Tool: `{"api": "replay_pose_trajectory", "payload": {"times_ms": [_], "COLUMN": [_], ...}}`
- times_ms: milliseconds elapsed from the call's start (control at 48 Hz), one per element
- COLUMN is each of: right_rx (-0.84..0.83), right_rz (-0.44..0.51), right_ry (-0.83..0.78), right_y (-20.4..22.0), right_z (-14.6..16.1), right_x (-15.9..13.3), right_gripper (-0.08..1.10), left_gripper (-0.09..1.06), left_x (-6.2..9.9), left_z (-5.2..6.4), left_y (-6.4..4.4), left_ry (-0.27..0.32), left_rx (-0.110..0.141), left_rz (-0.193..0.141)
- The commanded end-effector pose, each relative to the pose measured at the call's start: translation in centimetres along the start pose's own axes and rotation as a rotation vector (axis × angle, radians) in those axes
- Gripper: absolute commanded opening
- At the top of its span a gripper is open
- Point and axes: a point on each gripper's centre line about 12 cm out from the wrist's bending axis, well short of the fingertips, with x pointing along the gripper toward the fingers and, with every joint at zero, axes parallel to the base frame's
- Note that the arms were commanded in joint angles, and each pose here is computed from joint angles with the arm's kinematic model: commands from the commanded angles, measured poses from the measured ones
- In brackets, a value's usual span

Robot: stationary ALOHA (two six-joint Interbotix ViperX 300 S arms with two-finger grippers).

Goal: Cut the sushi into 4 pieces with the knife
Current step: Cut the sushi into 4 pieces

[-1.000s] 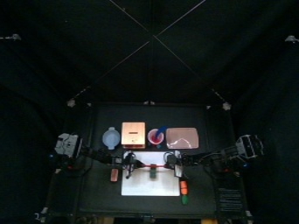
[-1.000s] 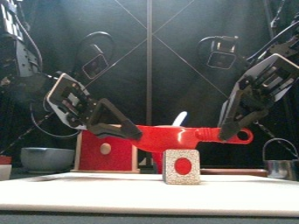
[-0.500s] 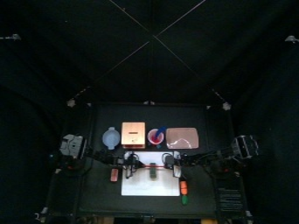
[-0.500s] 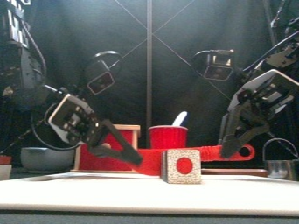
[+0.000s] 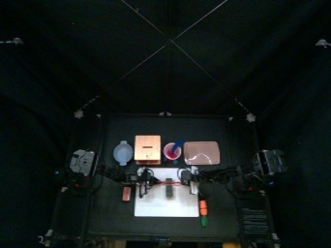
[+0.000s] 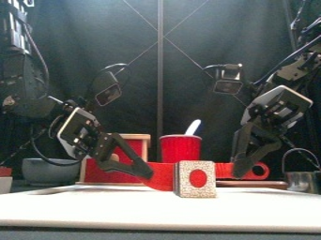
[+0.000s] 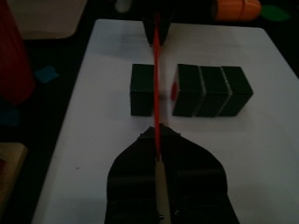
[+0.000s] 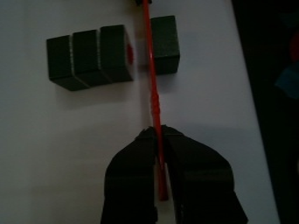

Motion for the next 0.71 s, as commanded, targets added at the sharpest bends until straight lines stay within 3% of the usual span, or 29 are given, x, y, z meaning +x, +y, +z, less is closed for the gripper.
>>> {"api": "replay_pose_trajectory", "payload": {"times_ms": [21, 208, 438, 500, 583, 708], "right_rx": [0.017, 0.005, -0.025, -0.03, -0.043, -0.046], "right_rz": [-0.017, -0.002, 0.058, 0.068, 0.085, 0.106], "right_ry": [-0.041, -0.066, -0.091, -0.111, -0.127, -0.121], "right_y": [-0.7, -0.4, 1.0, 1.3, 1.8, 2.6], "right_z": [1.8, 3.1, 4.6, 4.8, 4.8, 4.2], "right_x": [0.4, -0.3, -3.4, -4.2, -5.0, -5.1], "right_gripper": [0.07, 0.07, 0.07, 0.07, 0.07, 0.07], "left_gripper": [0.29, 0.29, 0.29, 0.29, 0.29, 0.29], "left_x": [0.7, 0.2, -2.2, -3.0, -3.5, -3.5], "left_z": [1.3, 3.0, 7.3, 8.2, 8.3, 7.2], "left_y": [1.3, 0.9, -2.5, -3.3, -4.1, -4.8], "left_ry": [-0.026, -0.063, -0.17, -0.191, -0.191, -0.152], "left_rx": [-0.02, 0.001, 0.076, 0.087, 0.091, 0.096], "left_rz": [0.034, 0.005, -0.125, -0.15, -0.171, -0.191]}}
